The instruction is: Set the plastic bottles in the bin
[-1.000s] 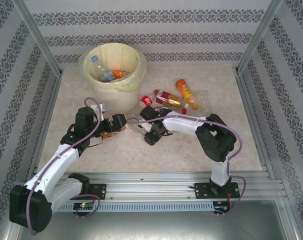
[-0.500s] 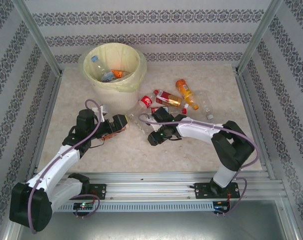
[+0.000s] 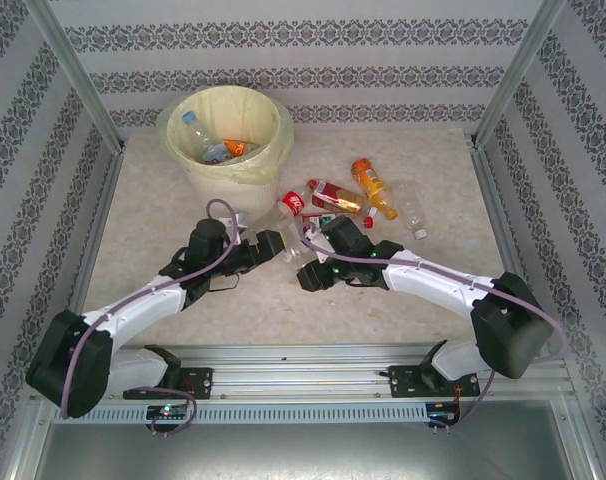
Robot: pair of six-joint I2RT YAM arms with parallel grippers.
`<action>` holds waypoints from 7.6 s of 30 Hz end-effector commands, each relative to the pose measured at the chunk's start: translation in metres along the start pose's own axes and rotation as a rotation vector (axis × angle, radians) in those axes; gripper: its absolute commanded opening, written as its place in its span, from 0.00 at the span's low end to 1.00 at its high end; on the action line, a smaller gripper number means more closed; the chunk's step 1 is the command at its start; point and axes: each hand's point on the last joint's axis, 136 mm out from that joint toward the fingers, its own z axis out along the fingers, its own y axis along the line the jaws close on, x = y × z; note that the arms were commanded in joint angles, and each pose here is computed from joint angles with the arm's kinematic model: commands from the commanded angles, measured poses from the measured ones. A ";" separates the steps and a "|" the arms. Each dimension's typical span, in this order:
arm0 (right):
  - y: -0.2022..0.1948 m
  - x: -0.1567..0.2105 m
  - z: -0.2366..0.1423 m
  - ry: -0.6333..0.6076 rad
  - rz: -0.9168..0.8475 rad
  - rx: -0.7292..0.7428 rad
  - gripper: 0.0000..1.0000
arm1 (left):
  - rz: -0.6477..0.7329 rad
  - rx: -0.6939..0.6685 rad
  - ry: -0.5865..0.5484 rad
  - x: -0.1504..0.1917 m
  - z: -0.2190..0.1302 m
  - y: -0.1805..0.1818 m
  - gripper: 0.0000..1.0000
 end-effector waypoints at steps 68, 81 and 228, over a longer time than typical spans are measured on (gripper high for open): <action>0.100 -0.098 -0.278 -0.788 -0.188 -0.055 0.98 | 0.053 -0.082 -0.541 -0.251 -0.116 -0.154 0.55; 0.108 -0.122 -0.272 -0.746 -0.254 -0.034 0.98 | -0.158 0.057 -0.696 -0.329 -0.095 -0.128 0.55; -0.177 -0.091 -0.008 0.072 -0.084 0.266 0.98 | 0.347 -0.117 -0.030 -0.086 0.001 -0.066 1.00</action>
